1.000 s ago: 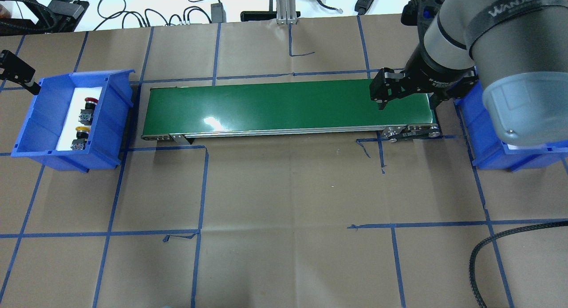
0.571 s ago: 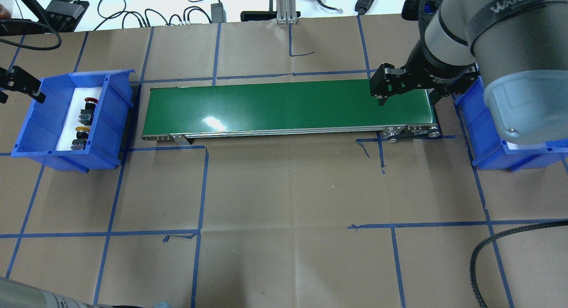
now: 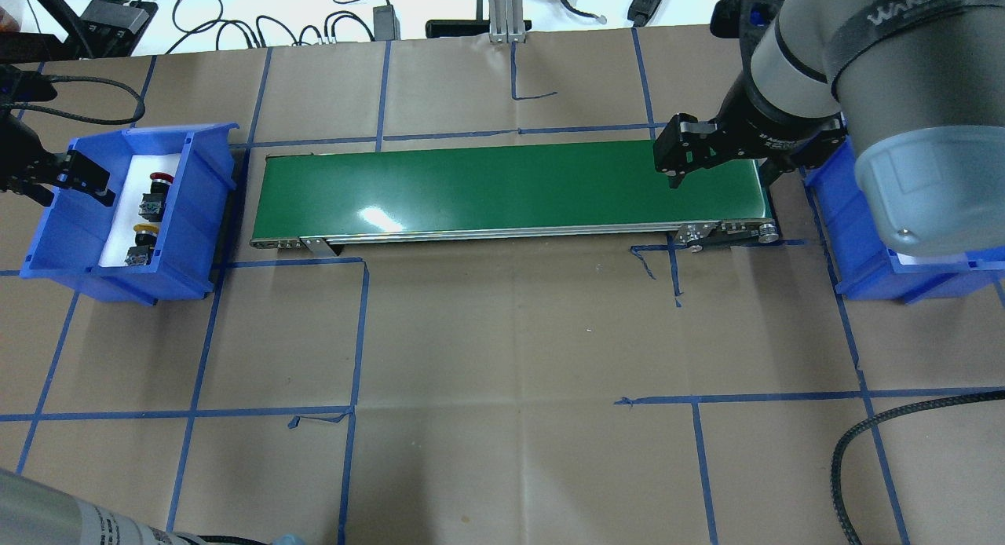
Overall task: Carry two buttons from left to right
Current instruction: 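Lower the left gripper and grasp the yellow-capped button in the bin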
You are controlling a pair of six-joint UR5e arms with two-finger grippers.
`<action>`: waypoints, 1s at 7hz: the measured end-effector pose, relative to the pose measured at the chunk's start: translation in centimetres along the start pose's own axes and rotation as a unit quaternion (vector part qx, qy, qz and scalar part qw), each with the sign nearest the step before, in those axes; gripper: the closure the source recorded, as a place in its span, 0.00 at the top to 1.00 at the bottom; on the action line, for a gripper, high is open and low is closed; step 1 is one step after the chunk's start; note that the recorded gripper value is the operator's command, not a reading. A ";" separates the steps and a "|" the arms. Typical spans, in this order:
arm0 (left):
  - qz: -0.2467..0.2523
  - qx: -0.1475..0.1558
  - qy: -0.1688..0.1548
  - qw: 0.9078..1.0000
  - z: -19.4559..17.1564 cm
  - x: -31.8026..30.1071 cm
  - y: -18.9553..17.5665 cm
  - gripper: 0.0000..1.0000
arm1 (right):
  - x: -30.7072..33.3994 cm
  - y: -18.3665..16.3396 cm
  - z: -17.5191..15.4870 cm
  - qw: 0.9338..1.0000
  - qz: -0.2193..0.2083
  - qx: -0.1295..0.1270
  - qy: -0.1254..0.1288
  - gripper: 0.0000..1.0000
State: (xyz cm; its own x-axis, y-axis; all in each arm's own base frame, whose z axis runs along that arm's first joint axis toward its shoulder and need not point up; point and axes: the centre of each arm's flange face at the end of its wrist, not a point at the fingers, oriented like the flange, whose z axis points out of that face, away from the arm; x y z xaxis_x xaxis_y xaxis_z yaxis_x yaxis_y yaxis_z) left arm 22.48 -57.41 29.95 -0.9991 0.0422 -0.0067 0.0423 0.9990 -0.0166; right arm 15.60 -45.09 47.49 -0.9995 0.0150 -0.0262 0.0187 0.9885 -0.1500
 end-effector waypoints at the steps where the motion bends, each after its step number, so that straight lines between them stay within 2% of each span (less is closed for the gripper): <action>1: 0.000 -0.001 0.001 1.000 1.7 0.3 0.3 0.99 | 0.0 0.0 0.0 1.000 0.000 -0.001 0.000 1.00; 3: -0.001 0.001 0.000 1.000 4.2 0.7 0.8 0.99 | 0.0 0.0 0.1 1.000 0.000 -0.002 0.000 1.00; 7: -0.006 -0.005 0.004 1.000 6.5 0.9 0.7 0.99 | 0.0 0.1 0.1 1.000 0.000 -0.002 0.000 1.00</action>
State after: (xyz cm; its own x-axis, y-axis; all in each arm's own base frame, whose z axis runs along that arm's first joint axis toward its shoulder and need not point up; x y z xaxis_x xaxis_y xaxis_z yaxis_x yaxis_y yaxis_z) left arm 21.69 -56.74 23.40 -0.9996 0.0298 0.0005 0.0298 0.9995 -0.0073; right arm 15.62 -45.04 47.41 -0.9995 0.0153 -0.0260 0.0190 0.9892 -0.1454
